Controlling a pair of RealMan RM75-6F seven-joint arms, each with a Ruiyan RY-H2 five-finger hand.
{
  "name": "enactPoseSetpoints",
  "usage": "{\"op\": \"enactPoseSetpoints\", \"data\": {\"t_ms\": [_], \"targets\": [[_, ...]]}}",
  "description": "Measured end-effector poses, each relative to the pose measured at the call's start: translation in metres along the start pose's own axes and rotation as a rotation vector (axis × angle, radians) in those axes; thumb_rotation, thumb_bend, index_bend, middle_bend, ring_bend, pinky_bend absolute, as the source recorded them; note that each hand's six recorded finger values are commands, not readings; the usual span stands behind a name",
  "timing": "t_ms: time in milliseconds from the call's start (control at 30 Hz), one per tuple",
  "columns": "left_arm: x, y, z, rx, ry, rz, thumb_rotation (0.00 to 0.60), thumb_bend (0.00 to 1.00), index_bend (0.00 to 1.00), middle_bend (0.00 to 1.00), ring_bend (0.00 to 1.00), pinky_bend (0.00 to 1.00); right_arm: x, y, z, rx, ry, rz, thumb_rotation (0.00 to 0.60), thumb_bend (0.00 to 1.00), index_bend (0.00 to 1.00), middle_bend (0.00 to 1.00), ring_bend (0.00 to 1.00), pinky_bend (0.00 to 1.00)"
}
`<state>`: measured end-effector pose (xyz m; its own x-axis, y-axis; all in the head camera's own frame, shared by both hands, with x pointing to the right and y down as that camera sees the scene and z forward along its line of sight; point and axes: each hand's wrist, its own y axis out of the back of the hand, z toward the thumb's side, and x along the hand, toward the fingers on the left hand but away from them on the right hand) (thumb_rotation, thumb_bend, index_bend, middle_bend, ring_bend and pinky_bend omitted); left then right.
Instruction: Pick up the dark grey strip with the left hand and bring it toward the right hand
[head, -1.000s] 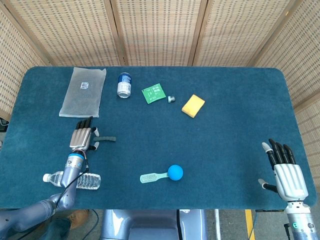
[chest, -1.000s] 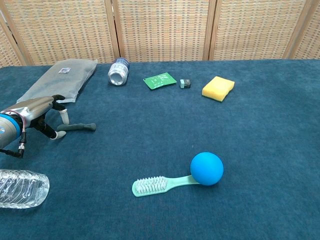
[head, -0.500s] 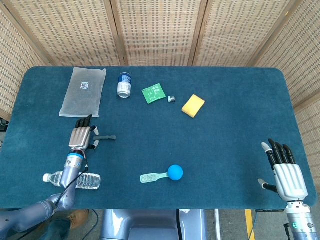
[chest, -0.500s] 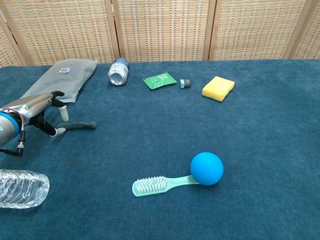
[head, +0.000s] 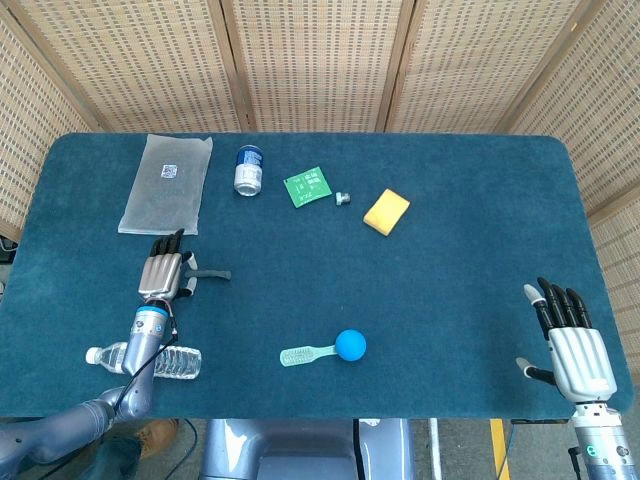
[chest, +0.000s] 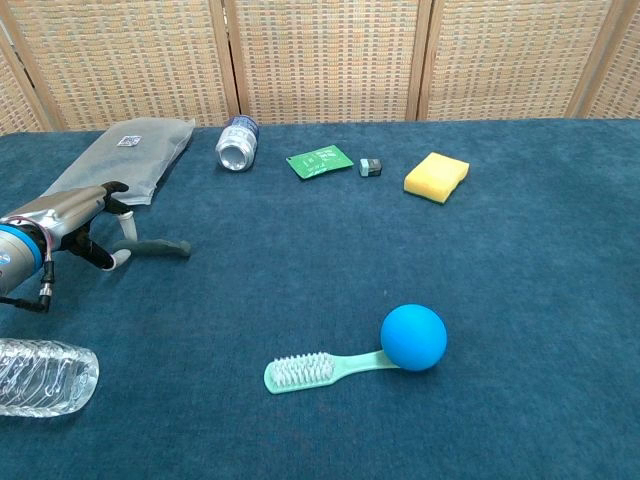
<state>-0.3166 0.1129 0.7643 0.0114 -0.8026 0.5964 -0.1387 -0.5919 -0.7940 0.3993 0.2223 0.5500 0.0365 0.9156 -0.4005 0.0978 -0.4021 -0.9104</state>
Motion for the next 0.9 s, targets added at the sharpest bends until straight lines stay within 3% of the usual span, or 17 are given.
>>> {"op": "enactPoseSetpoints", "data": {"t_ms": [167,400,500,900], "targets": [[0.000,0.001,0.001,-0.017,-0.005,0.009,0.600,0.46,0.72,0.00,0.00,0.00,0.000,0.000,0.000,-0.001,0.000,0.000,0.600,0.00,0.00,0.00,0.00,0.00],[-0.006,0.008,0.007,-0.108,-0.045,0.022,0.600,0.46,0.75,0.00,0.00,0.00,0.000,-0.001,0.000,-0.007,0.005,0.004,0.600,0.00,0.00,0.00,0.00,0.00],[-0.012,0.015,0.016,-0.189,-0.091,0.020,0.600,0.46,0.75,0.00,0.00,0.00,-0.001,-0.002,0.001,-0.015,0.011,0.002,0.600,0.00,0.00,0.00,0.00,0.00],[-0.055,0.055,0.074,-0.672,-0.364,-0.065,0.600,0.46,0.75,0.00,0.00,0.00,-0.017,0.004,0.008,-0.044,0.087,-0.005,0.600,0.00,0.01,0.00,0.00,0.00]]}}
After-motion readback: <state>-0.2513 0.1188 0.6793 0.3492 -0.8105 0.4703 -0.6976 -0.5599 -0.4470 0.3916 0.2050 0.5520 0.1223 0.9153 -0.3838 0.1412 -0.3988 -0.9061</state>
